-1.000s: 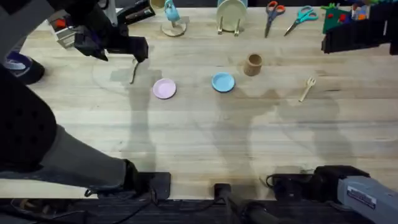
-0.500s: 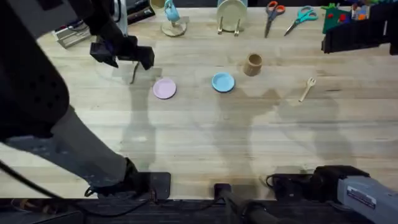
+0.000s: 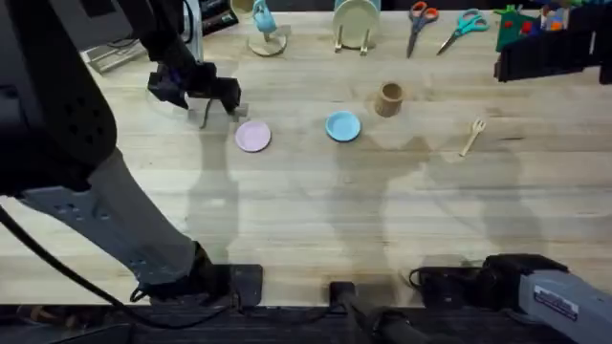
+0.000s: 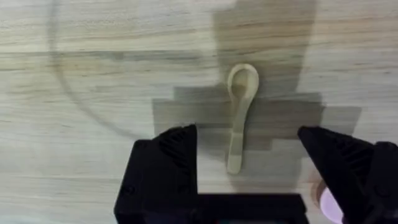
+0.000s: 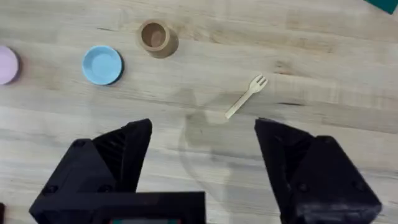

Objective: Pick up a utensil and set it on the pink plate, then put the other utensil in the container.

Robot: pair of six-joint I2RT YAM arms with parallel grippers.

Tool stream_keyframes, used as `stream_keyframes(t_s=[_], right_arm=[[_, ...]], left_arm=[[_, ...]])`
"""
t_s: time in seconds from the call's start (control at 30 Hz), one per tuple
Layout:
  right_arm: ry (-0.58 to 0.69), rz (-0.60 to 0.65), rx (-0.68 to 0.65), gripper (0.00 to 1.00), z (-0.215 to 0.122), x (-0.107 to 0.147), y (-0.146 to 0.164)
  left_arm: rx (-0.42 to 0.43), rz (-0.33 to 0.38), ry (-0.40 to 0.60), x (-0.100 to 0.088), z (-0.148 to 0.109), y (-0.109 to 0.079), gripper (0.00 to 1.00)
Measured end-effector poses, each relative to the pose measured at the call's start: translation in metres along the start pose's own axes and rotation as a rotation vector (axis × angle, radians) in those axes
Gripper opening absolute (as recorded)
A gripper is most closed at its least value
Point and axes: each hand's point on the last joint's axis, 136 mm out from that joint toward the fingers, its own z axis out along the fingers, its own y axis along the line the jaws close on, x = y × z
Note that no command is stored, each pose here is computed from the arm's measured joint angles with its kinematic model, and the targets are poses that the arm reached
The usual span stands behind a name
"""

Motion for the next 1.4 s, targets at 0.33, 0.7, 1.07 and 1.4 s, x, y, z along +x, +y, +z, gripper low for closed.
stream_keyframes(t_s=[0.33,0.7,1.07,1.4], right_arm=[[0.000,0.000,0.000,0.996,0.000,0.000,0.000],[0.000,0.000,0.000,0.995,0.000,0.000,0.000],[0.000,0.000,0.000,0.996,0.000,0.000,0.000],[0.000,0.000,0.000,0.996,0.000,0.000,0.000]], left_arm=[[0.000,0.025,-0.009,-0.002,0.000,0.000,0.994],[0.055,0.040,-0.011,-0.003,0.002,-0.015,0.293],[0.054,0.040,-0.010,-0.004,0.001,-0.015,0.045],[0.047,0.018,0.074,0.012,-0.006,-0.011,0.041]])
